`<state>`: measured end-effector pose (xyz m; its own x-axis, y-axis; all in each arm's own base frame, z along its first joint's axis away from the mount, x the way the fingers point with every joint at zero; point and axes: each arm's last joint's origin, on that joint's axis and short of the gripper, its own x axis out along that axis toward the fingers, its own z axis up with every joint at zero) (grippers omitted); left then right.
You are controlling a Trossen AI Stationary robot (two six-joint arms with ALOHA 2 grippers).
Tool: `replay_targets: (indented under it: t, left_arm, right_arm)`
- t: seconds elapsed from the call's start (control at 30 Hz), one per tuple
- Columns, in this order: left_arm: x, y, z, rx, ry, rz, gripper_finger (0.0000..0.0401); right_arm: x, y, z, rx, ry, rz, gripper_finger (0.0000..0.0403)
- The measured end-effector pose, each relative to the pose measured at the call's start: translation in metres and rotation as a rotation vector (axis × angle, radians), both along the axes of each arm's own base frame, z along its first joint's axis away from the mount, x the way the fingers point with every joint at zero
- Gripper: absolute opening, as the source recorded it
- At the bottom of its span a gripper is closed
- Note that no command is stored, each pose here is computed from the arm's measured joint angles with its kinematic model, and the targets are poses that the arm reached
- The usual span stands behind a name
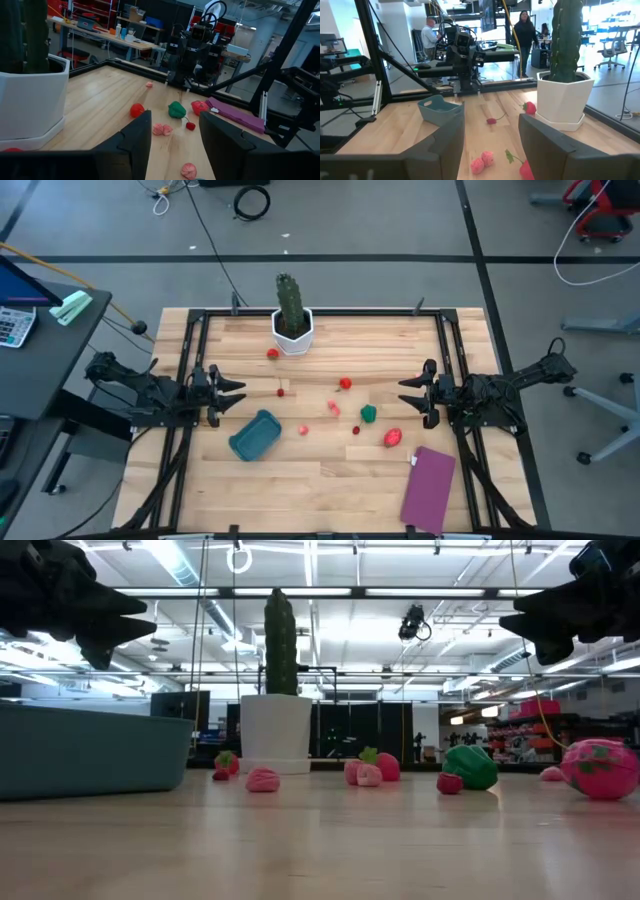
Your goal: Pick and placing Produce into tupperware
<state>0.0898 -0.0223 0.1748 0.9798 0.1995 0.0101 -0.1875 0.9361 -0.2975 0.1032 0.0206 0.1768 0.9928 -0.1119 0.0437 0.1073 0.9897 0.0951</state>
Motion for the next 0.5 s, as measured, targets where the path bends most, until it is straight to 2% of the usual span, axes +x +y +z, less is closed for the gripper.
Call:
replay_targets:
  t: [0.13, 0.3, 0.5]
  left_arm:
    - [0.0002, -0.0001, 0.0012, 0.018, -0.018, 0.001, 0.0172]
    - [0.0002, -0.0001, 0.0028, 0.125, -0.014, 0.005, 0.0172]
    - [0.0, 0.0001, 0.0055, 0.117, -0.035, 0.007, 0.0172]
  right_arm:
    - [0.0, 0.0, 0.0, 0.0, 0.0, 0.0, 0.0196]
    - [0.0, 0.0, 0.0, 0.0, 0.0, 0.0, 0.0196]
    - [0.0, 0.0, 0.0, 0.0, 0.0, 0.0, 0.0196]
